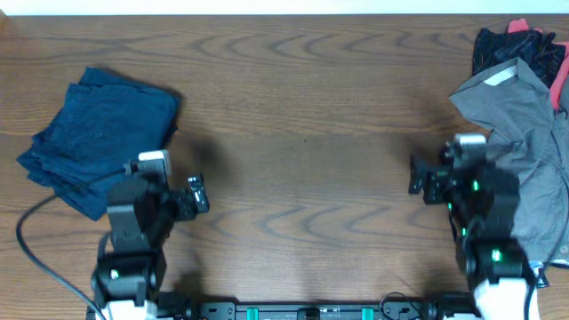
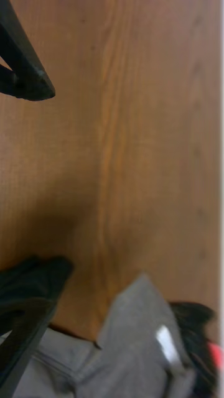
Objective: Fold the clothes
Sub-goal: 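Move the right gripper onto the grey shorts in the right pile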
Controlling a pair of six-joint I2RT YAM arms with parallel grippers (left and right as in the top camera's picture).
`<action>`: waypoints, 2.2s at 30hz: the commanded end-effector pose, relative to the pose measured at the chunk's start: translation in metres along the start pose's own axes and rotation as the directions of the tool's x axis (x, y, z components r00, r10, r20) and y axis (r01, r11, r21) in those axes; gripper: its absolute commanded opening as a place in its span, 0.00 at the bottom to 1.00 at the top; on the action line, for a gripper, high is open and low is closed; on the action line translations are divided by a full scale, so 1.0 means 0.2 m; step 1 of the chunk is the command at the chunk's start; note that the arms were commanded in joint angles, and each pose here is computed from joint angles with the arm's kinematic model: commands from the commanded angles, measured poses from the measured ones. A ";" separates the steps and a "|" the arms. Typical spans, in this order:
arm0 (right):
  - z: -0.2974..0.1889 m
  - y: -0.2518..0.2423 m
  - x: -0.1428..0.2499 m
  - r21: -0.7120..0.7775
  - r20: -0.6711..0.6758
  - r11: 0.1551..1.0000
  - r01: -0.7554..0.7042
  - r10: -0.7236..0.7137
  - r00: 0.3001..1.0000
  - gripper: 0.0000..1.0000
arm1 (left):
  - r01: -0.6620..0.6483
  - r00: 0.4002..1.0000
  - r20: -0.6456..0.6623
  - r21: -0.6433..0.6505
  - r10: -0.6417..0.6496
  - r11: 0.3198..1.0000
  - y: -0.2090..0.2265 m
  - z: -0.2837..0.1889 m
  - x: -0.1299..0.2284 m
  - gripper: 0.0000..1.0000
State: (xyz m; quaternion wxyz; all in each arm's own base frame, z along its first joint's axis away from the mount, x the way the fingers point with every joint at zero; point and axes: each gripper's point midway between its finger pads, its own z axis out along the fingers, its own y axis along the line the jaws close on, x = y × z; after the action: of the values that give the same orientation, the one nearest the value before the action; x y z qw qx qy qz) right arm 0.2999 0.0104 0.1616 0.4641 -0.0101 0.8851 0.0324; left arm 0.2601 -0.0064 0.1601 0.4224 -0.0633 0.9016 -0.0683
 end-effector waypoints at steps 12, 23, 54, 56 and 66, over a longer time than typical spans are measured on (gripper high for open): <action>0.32 -0.05 -0.12 0.025 -0.263 1.000 0.006 0.001 0.965 0.99 | 0.032 0.969 -0.242 -0.029 -0.038 0.999 -0.02 0.01 -0.08 0.98; 0.52 -0.52 -0.07 0.360 -0.247 0.933 0.011 0.084 0.965 0.99 | 0.032 0.969 -0.243 -0.029 -0.038 0.999 -0.02 0.02 -0.08 0.98; 0.90 -1.05 0.25 0.509 -0.269 0.856 0.093 0.055 0.962 0.79 | 0.032 0.969 -0.244 -0.030 -0.038 0.999 -0.02 0.02 -0.08 0.98; 0.89 -1.08 0.25 0.517 -0.266 0.851 0.087 0.063 0.962 0.68 | 0.032 0.969 -0.243 -0.029 -0.038 0.999 -0.02 0.02 -0.08 0.98; 0.85 -1.02 0.14 0.490 -0.227 0.869 0.075 0.043 0.973 0.01 | 0.032 0.969 -0.243 -0.029 -0.038 0.999 -0.02 0.02 -0.08 0.98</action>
State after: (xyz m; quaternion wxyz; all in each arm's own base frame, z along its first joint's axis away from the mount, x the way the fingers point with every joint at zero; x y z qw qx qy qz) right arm 0.4232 -0.1879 0.0107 0.3213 0.1053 0.9183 -0.2061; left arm 0.2700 -0.0061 0.1610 0.2972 -0.0743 0.9497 -0.0646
